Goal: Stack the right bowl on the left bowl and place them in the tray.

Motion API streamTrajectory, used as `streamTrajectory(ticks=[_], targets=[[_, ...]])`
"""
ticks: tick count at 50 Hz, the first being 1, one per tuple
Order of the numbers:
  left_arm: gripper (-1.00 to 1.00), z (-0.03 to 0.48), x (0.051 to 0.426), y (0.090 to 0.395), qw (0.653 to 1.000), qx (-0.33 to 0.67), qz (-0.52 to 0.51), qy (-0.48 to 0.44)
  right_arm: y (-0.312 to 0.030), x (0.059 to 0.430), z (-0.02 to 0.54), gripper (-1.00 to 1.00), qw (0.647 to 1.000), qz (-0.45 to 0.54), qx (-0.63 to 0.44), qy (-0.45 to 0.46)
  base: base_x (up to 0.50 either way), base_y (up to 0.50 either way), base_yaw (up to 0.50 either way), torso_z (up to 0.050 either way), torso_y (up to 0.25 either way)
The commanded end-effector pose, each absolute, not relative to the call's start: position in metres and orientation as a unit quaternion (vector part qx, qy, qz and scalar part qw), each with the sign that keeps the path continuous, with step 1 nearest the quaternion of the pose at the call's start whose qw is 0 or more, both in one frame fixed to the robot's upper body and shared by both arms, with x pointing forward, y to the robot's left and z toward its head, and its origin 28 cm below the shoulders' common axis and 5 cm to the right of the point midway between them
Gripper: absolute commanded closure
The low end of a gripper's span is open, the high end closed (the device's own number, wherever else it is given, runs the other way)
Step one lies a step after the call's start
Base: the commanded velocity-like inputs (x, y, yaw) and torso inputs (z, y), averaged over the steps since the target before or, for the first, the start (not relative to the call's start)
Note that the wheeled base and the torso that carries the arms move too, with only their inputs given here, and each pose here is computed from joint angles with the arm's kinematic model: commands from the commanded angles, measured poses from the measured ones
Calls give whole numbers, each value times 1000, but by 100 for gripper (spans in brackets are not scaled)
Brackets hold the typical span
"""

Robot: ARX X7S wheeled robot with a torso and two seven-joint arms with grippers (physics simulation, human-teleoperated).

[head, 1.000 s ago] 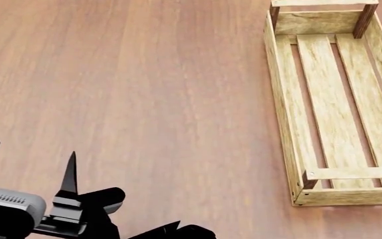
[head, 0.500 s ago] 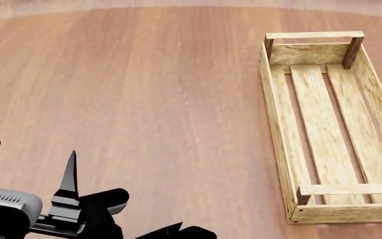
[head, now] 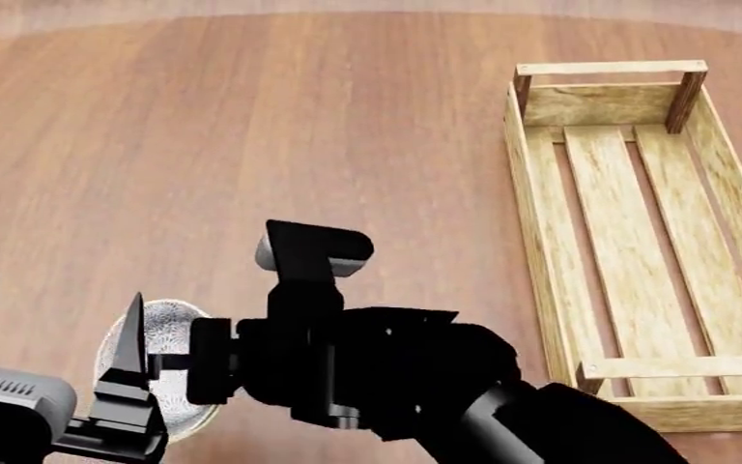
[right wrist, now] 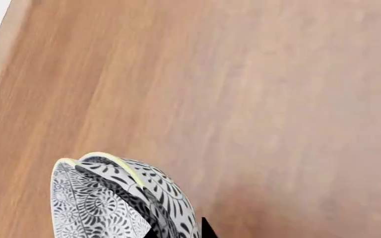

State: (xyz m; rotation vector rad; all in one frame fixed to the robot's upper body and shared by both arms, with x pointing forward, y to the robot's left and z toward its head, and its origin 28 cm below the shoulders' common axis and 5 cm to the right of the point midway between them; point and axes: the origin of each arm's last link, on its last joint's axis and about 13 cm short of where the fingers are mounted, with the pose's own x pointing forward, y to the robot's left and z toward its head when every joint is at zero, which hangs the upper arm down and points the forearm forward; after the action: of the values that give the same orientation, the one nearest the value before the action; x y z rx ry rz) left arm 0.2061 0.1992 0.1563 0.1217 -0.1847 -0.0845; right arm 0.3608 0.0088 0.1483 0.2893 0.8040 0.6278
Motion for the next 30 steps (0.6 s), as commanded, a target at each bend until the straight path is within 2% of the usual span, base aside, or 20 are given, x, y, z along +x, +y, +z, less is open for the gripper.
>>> streamTrajectory(ticks=[1,11,23,30], targets=[[-100,156,209,201,993,55,-38,-98,-23,398,212,100,889,252,231,303,0,0,0,0,0],[-100,153,211,201,993,52,-39,-94,-68,415,252,100,902,180,302,248,0,0,0,0,0],[-100,152,212,202,994,48,-41,-91,-134,418,277,100,894,67,402,186,0,0,0,0,0],[-100,151,213,202,994,48,-40,-91,-160,417,279,100,883,8,441,164,0,0,0,0,0]])
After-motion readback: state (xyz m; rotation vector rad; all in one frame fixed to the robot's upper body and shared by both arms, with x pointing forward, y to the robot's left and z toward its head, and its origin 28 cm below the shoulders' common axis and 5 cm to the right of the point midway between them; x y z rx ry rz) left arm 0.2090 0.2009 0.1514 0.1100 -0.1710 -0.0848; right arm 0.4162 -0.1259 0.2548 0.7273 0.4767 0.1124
